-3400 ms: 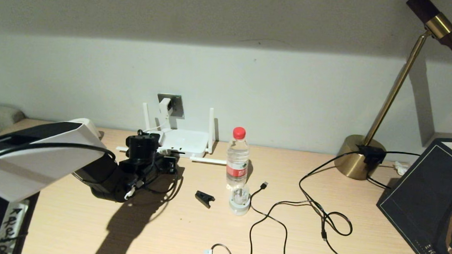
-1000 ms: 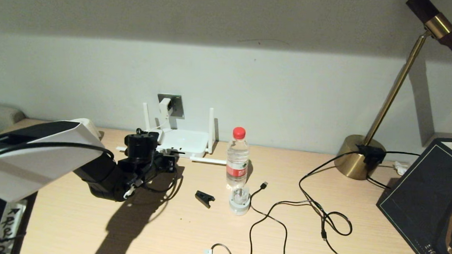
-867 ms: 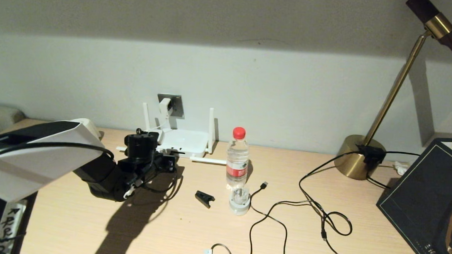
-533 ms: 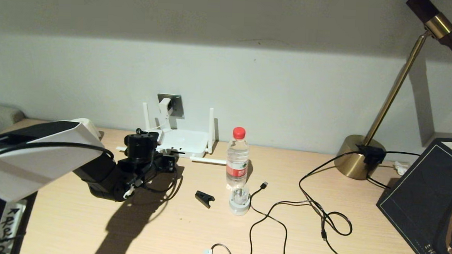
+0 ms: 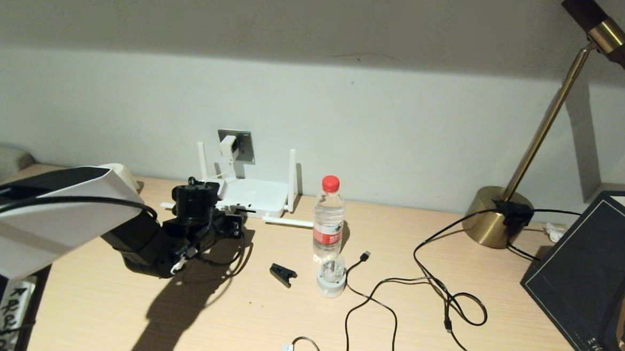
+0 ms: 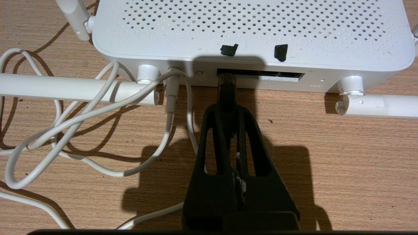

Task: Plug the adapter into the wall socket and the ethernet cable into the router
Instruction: Hand it to the other hand

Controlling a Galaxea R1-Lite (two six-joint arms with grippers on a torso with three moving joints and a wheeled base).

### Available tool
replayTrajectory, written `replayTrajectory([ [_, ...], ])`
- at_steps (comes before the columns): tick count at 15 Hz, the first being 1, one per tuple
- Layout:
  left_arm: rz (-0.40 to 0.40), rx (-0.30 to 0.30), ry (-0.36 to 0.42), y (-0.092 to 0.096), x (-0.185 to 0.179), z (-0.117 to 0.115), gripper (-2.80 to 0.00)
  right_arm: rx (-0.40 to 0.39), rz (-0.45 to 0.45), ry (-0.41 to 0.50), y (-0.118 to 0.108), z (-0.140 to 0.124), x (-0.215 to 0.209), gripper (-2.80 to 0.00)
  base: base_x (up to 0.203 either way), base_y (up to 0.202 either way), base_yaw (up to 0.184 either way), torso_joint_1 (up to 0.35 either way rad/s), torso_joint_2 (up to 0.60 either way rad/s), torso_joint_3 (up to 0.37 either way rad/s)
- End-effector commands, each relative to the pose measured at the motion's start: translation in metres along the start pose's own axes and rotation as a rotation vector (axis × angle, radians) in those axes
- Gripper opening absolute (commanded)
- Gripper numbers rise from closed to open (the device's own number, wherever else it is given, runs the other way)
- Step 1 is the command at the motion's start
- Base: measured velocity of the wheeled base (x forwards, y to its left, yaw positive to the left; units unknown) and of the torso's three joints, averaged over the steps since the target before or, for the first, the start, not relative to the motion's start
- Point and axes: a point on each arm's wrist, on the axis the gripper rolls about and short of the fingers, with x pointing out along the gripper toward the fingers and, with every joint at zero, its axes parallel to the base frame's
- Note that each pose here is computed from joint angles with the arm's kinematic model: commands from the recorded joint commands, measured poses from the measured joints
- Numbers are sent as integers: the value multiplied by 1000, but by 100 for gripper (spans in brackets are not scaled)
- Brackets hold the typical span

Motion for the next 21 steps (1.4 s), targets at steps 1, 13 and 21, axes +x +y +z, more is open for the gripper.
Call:
replayTrajectory([
  [1,0,-1,-6,0,0,0,-280,0,0,2,0,0,0,-280,0,0,0,0,0,0],
  [13,-3,2,-11,-3,-1,2,-280,0,1,1,0,0,0,-280,0,0,0,0,0,0],
  [21,-4,2,-11,-3,0,2,-280,0,0,2,0,0,0,-280,0,0,0,0,0,0],
])
